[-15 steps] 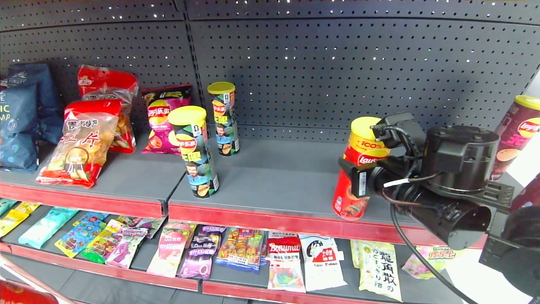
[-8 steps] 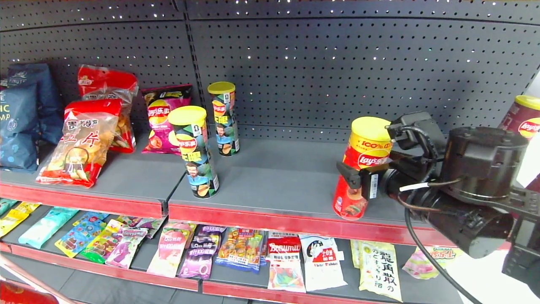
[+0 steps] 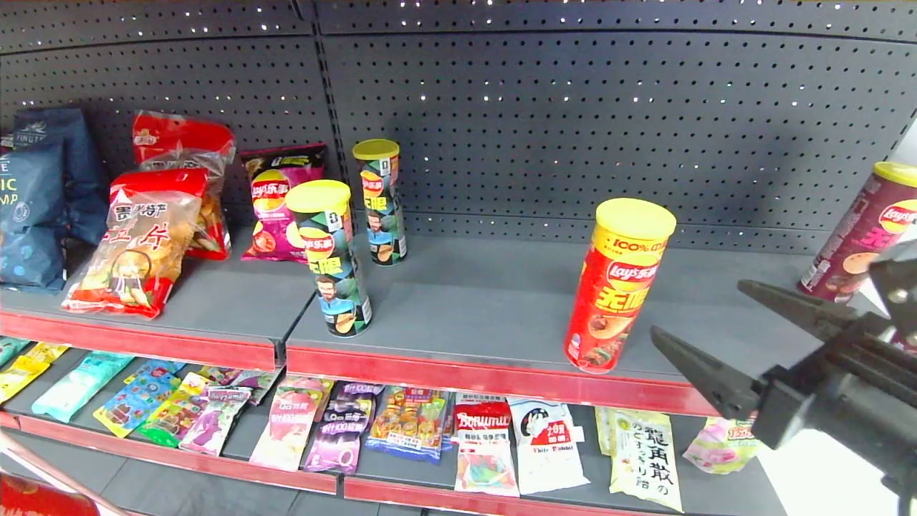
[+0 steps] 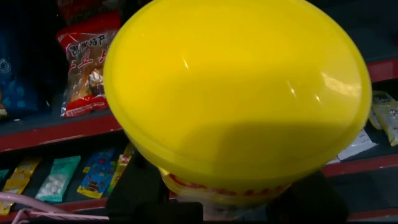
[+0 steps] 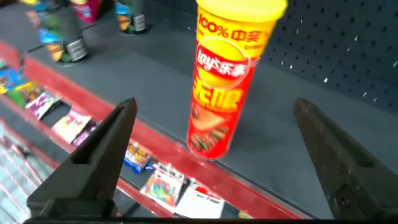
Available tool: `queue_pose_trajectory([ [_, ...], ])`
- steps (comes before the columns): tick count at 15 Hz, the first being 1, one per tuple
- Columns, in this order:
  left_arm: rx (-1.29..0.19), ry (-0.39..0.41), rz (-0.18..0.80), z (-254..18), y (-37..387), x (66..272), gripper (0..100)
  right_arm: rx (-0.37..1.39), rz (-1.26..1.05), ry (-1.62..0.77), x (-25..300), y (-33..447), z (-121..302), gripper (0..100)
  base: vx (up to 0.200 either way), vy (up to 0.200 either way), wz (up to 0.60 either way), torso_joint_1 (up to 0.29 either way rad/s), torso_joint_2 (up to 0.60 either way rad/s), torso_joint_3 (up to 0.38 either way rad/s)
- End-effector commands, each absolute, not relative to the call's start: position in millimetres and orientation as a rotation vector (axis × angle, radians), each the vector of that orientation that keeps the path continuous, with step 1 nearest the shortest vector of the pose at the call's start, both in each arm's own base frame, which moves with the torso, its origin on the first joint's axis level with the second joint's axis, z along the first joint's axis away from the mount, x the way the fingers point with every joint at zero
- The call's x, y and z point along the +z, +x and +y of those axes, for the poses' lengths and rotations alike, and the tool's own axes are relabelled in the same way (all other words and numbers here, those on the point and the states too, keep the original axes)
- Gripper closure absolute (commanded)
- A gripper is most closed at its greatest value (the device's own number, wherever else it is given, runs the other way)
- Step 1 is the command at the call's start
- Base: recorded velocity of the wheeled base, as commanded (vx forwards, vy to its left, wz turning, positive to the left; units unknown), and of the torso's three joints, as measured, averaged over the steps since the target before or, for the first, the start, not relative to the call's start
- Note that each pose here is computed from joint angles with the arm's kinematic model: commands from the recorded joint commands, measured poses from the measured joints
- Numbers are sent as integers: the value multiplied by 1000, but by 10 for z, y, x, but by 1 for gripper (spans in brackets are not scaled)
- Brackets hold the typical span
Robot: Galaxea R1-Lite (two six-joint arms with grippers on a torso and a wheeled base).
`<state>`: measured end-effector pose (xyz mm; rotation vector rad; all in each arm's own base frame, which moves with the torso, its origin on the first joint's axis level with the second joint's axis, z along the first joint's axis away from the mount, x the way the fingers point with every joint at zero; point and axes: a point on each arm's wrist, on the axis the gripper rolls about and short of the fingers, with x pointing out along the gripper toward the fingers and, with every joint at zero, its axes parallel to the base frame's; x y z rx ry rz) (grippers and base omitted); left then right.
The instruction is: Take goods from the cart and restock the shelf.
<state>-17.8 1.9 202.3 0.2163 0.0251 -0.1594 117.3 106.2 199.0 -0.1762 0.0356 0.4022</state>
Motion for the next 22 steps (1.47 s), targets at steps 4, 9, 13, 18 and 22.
queue_pose_trajectory([
  [4,-185,216,-3,5,-106,2338,100,323,121,-206,1846,379,141,0,0,0,0,0,0,0],
  [9,-358,210,25,-45,-2,2397,100,-75,175,-172,1727,175,-22,0,0,0,0,0,0,0],
  [13,-406,208,6,-58,16,2491,100,-80,173,-188,1585,99,-25,0,0,0,0,0,0,0],
  [18,-408,208,4,-57,6,2485,100,-73,180,-217,1504,74,-25,0,0,0,-480,0,0,0],
  [22,-401,207,6,-56,7,2485,100,-72,188,-218,1490,77,-25,0,0,0,-600,8,5,6],
])
